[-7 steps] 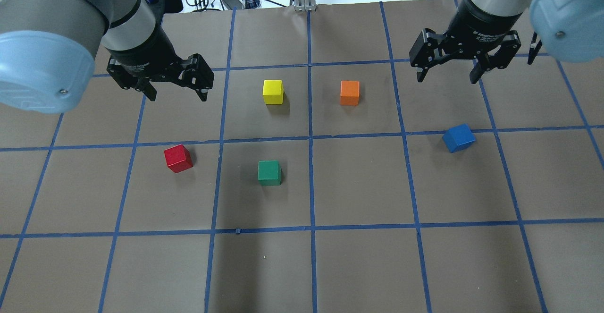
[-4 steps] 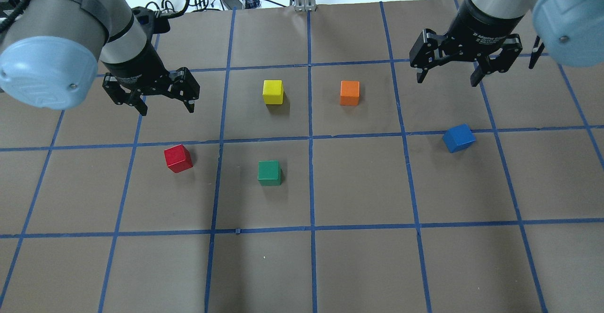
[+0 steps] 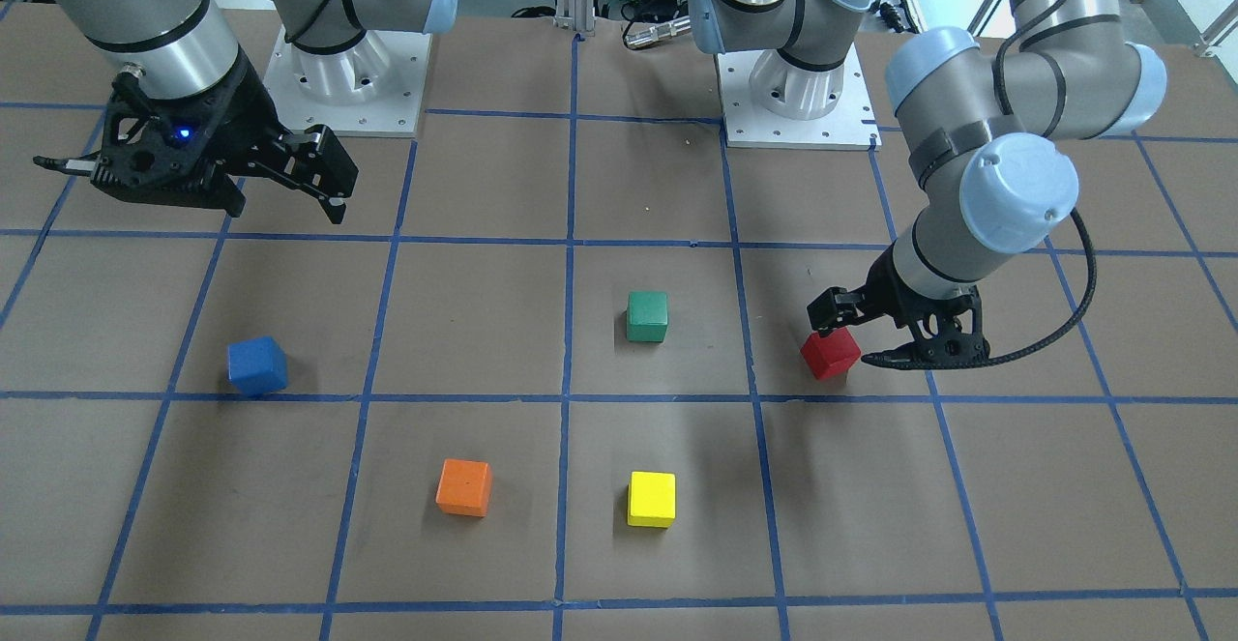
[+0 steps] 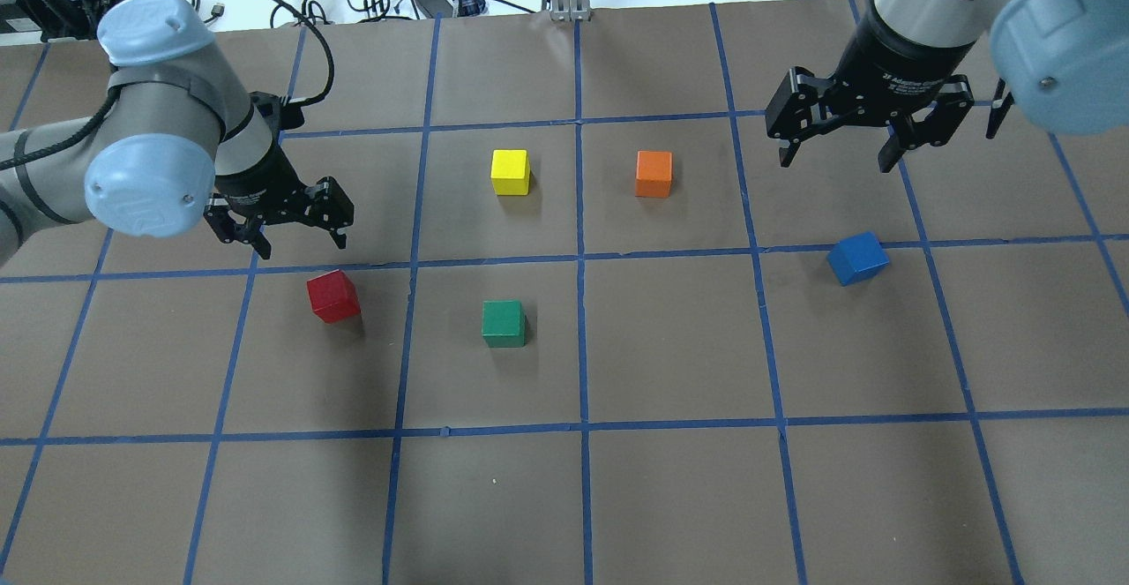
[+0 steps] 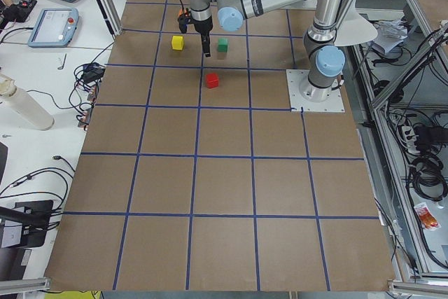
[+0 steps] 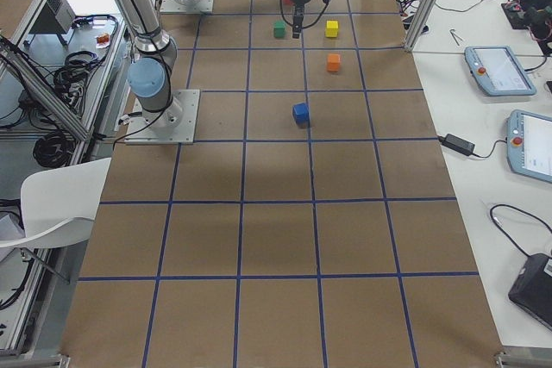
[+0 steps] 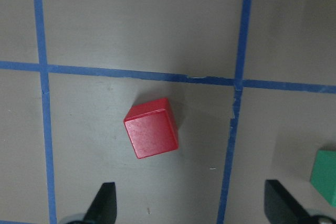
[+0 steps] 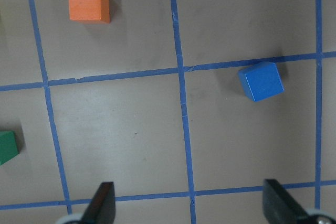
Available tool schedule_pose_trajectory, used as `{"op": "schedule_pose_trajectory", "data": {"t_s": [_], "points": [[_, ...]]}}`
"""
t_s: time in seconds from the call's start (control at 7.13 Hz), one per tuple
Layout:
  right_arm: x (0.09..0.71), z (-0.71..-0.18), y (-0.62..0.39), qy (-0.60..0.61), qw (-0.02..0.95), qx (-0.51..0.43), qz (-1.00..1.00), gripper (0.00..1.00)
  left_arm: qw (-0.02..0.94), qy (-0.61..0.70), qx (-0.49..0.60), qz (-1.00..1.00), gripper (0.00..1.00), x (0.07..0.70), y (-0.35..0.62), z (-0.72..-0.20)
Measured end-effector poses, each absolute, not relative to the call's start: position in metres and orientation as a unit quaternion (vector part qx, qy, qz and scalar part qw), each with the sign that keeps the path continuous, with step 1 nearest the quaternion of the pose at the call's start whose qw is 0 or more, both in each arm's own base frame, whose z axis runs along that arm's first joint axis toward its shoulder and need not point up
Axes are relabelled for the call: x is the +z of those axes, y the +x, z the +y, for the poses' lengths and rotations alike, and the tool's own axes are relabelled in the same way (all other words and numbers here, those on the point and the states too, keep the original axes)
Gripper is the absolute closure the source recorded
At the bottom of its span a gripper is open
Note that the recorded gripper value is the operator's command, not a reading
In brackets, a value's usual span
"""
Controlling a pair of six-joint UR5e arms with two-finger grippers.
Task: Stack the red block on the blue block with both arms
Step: 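Move the left gripper down toward the red cube, then close the left gripper on the red cube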
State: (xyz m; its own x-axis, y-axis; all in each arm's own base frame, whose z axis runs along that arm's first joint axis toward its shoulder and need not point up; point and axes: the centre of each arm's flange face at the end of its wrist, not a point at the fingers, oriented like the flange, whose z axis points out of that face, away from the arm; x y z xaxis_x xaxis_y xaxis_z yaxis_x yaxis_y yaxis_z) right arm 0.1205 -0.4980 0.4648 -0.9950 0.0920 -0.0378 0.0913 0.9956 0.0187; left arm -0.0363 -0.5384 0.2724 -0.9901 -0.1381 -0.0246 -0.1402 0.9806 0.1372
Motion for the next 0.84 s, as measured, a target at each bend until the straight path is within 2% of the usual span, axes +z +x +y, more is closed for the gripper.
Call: {"op": "schedule_pose_trajectory", "data": {"t_s": [0.14,0.28,0.42,0.56,0.84], "points": [[0.467,-0.497,0.121,0.046,0.019,0.008,0.999,0.0,0.007,-0.076,0.065,0.995,0.0,0.24,-0.031,-0.535],[0.471,-0.494,0.121,0.046,0.019,0.006,0.999,0.0,0.008,-0.08,0.052,0.995,0.1,0.215,-0.03,-0.53],[0.474,-0.491,0.121,0.046,0.019,0.003,0.999,0.0,0.009,-0.079,0.047,0.996,0.29,0.199,-0.031,-0.525],[0.476,-0.489,0.122,0.047,0.019,0.001,0.999,0.0,0.01,-0.076,0.047,0.996,0.42,0.19,-0.031,-0.522],[0.473,-0.487,0.121,0.05,0.018,0.004,0.999,0.0,0.01,-0.073,0.045,0.996,0.54,0.188,-0.032,-0.521]]}}
